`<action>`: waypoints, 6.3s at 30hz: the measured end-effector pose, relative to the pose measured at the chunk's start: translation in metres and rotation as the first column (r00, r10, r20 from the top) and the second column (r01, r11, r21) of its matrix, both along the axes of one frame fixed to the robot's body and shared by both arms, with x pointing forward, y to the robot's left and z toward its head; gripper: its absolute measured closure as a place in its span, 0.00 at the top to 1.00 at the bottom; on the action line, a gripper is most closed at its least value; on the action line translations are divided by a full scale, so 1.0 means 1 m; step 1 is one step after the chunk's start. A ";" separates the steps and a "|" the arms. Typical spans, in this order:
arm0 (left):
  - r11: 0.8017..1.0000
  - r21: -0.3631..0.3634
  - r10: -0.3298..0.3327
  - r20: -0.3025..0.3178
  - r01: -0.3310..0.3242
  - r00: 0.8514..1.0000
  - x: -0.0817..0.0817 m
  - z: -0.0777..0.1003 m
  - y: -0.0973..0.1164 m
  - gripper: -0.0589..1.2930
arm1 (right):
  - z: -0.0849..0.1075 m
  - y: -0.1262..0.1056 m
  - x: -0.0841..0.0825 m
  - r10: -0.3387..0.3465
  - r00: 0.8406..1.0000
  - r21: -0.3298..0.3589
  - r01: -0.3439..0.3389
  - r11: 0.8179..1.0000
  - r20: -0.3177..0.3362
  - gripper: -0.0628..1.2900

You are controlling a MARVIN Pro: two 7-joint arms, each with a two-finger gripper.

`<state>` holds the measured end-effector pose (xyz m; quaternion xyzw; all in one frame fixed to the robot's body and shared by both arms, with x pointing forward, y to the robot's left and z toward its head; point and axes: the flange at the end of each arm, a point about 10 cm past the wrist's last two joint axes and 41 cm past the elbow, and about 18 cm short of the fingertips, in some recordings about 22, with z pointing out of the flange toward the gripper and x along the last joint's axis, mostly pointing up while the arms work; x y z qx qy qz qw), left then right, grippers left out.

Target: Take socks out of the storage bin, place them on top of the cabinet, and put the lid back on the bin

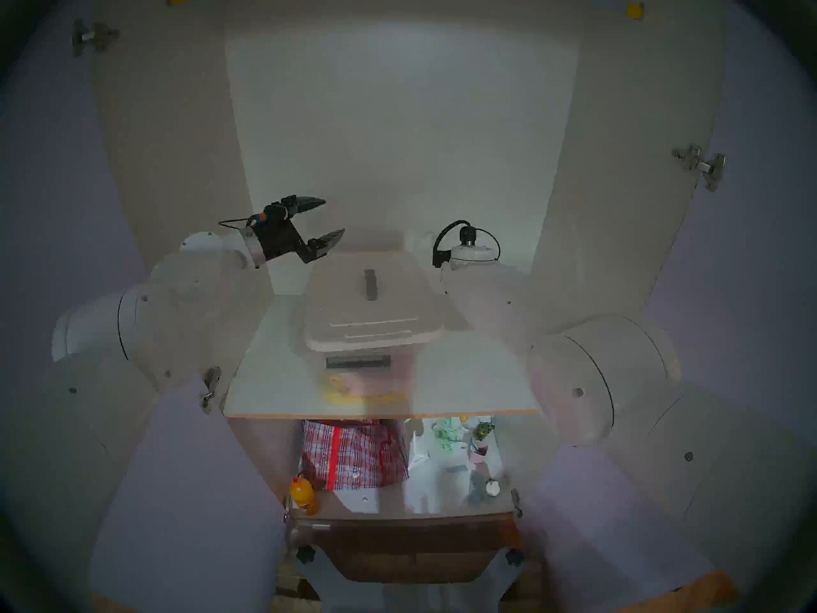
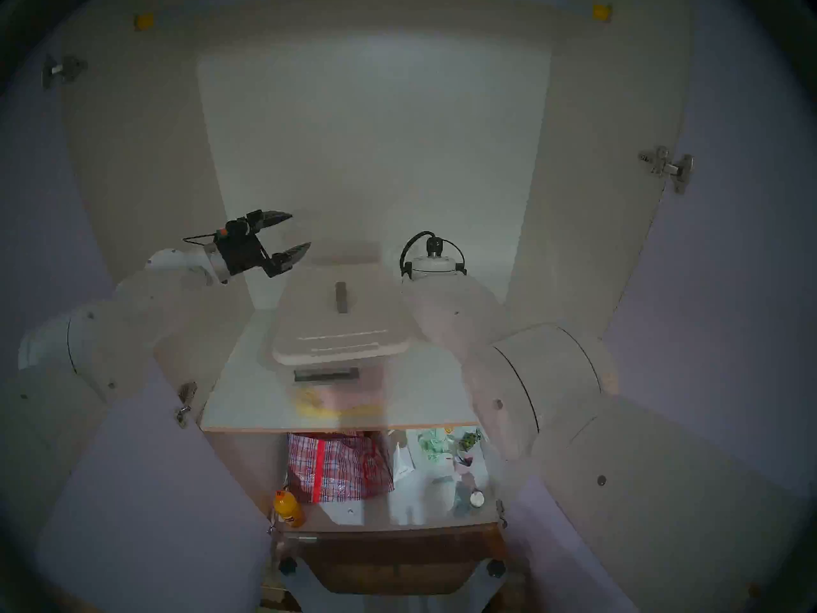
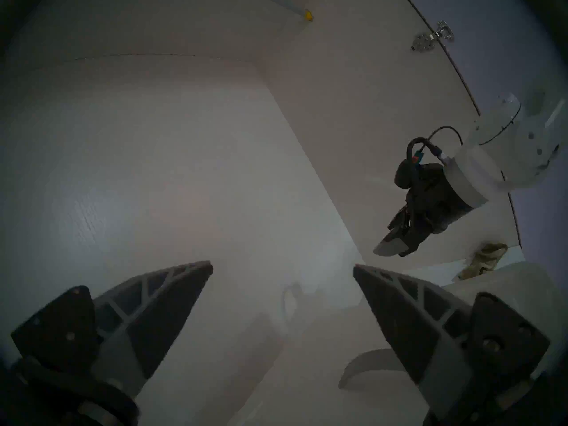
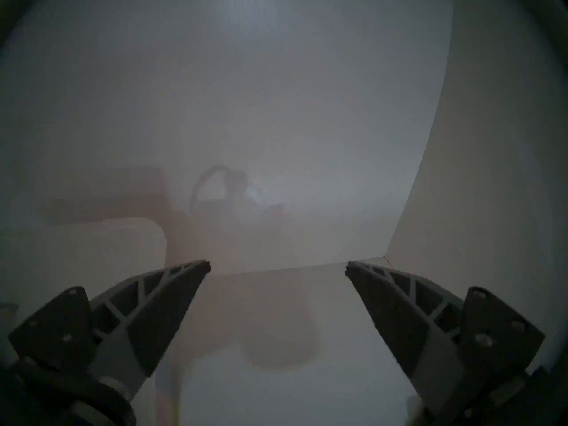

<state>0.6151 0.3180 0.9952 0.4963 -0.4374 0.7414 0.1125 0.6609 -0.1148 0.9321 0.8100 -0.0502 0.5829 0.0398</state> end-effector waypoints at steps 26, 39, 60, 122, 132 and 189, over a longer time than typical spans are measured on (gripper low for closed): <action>0.999 -0.014 -0.034 -0.053 0.033 0.998 -0.003 -0.032 -0.024 0.96 | 0.007 -0.015 0.005 0.014 1.000 0.166 -0.018 0.986 0.022 0.94; 0.984 -0.060 -0.172 -0.096 0.166 0.980 -0.004 -0.064 -0.121 0.96 | 0.010 -0.017 0.007 0.032 0.998 0.240 -0.043 0.970 0.048 0.94; 0.998 0.042 -0.051 -0.110 0.056 0.993 -0.001 -0.056 -0.056 0.96 | 0.010 -0.018 0.007 0.063 0.995 0.328 -0.086 0.941 0.080 0.94; 0.963 0.137 0.216 -0.906 -0.231 0.363 0.018 -0.059 -0.097 0.96 | 0.011 -0.021 0.007 0.139 0.974 0.389 -0.201 0.899 0.181 0.94; 0.931 0.239 0.302 -0.930 -0.277 0.212 0.020 -0.042 -0.103 0.96 | 0.011 -0.021 0.007 0.148 0.968 0.390 -0.218 0.895 0.201 0.94; 0.677 0.618 0.677 -0.736 -0.401 0.010 0.021 -0.009 -0.051 0.96 | 0.012 -0.022 0.006 0.171 0.950 0.389 -0.265 0.882 0.260 0.94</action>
